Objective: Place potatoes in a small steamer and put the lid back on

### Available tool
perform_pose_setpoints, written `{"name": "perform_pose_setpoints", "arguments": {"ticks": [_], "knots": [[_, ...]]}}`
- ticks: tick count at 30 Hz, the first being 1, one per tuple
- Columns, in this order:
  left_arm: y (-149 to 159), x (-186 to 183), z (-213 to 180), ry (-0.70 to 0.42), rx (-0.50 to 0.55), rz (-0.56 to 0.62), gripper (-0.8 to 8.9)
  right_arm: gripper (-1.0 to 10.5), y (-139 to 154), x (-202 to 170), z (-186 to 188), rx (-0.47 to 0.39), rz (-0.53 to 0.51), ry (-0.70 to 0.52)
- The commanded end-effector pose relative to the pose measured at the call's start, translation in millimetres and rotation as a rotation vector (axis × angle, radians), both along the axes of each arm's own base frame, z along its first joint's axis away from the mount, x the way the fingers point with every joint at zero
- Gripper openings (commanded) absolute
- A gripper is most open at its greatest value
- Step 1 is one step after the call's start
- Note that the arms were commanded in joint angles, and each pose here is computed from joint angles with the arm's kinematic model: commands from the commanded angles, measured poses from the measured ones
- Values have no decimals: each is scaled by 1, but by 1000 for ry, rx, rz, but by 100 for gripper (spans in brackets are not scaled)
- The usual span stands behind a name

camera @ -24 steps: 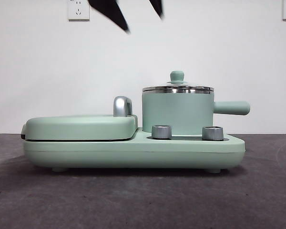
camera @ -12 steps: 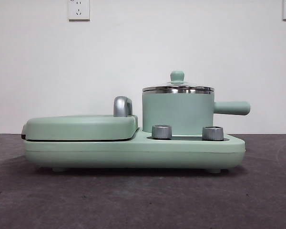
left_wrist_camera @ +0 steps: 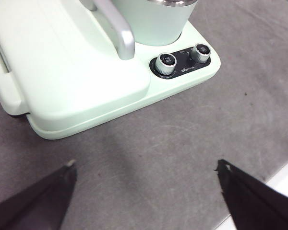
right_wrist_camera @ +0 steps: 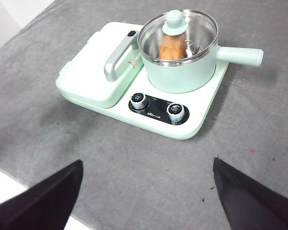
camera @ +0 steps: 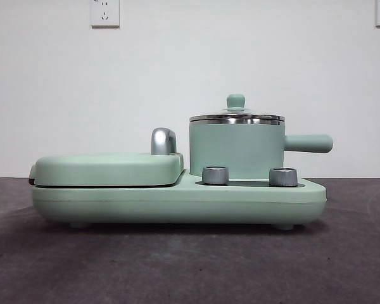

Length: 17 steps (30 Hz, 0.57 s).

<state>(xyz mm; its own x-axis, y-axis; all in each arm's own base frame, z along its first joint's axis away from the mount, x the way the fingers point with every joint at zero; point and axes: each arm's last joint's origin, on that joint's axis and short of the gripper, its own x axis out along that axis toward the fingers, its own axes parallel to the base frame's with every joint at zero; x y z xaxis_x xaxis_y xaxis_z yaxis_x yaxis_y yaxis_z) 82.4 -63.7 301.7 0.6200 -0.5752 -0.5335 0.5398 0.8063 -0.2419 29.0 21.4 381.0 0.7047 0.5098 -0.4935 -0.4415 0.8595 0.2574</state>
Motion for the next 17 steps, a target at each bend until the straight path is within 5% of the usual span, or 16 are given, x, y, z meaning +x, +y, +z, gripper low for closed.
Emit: {"name": "perform_pose_setpoints", "arguments": {"ticks": [1, 2, 3, 17], "knots": [[1, -1, 8, -42, -48, 6, 88, 254, 1, 1, 2, 8, 8, -2], [1, -2, 10, -56, -55, 5, 8, 57, 1, 1, 2, 3, 14, -4], [1, -2, 11, -71, -64, 4, 6, 6, 1, 1, 2, -5, 19, -10], [0, -1, 14, -100, -87, 3, 5, 17, 1, 1, 3, -2, 15, -15]]}}
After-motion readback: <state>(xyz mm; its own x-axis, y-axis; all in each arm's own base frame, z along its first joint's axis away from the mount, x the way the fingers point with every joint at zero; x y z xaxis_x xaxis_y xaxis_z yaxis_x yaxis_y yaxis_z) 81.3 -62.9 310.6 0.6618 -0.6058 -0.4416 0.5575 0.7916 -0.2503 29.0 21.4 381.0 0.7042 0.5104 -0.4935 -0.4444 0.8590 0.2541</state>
